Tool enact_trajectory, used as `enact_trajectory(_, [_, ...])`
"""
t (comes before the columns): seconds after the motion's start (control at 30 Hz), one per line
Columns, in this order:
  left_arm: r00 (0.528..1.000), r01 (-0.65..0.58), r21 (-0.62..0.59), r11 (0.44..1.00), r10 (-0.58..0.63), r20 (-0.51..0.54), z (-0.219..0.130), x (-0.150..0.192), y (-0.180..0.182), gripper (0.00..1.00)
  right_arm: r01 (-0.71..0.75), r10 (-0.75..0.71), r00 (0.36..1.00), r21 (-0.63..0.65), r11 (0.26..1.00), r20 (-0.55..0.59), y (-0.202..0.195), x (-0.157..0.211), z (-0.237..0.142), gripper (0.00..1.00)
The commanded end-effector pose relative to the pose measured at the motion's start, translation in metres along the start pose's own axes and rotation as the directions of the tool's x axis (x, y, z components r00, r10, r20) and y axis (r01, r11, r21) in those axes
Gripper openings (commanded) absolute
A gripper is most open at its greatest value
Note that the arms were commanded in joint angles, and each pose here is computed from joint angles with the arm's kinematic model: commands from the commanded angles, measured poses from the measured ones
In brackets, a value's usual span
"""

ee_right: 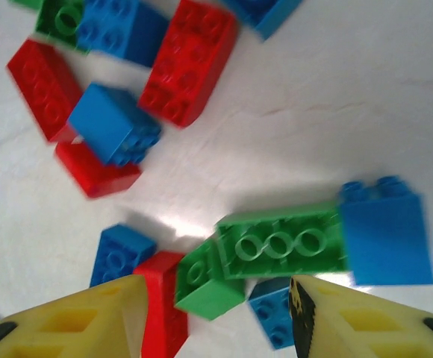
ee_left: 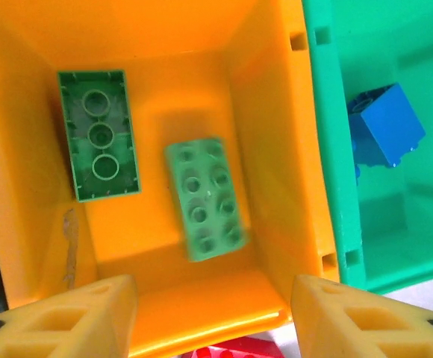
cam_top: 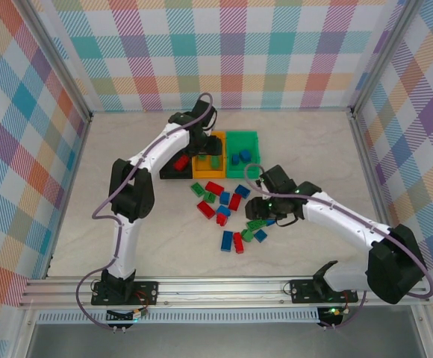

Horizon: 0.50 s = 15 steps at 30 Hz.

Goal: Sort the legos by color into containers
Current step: Place the lego in the container, then pick up the lego from the bottom-center of the table.

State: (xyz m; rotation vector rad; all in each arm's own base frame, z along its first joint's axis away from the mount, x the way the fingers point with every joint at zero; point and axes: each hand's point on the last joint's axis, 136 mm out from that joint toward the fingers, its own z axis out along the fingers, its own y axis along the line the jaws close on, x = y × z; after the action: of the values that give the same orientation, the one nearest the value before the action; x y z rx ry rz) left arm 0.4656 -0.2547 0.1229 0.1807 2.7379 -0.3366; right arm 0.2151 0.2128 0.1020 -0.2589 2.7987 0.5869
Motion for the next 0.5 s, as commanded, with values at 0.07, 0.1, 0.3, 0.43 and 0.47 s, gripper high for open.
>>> enact_trajectory(0.07, [0.999,-0.004,0.003,1.0,0.004,0.036,-0.037,0.016,0.007,0.63,0.038,-0.038,0.997,-0.008,0.999,-0.071,0.024,0.037,0.006,0.53])
enact_trajectory(0.1, [0.999,-0.002,-0.002,1.0,0.002,0.042,-0.041,0.02,0.01,0.63,0.049,-0.049,0.995,-0.005,0.999,-0.081,0.028,0.042,0.008,0.53])
enact_trajectory(0.3, [0.997,0.057,0.085,0.995,-0.062,0.053,-0.053,0.061,0.011,0.63,0.088,-0.079,0.981,0.044,0.995,-0.177,0.034,0.068,0.028,0.53])
enact_trajectory(0.43, [0.993,0.091,0.072,0.993,-0.095,0.067,-0.061,0.085,0.023,0.63,0.112,-0.09,0.973,0.096,0.989,-0.212,0.037,0.075,0.039,0.53])
enact_trajectory(0.47, [0.993,0.094,0.071,0.993,-0.099,0.071,-0.064,0.091,0.026,0.63,0.114,-0.088,0.971,0.109,0.988,-0.223,0.037,0.077,0.042,0.53])
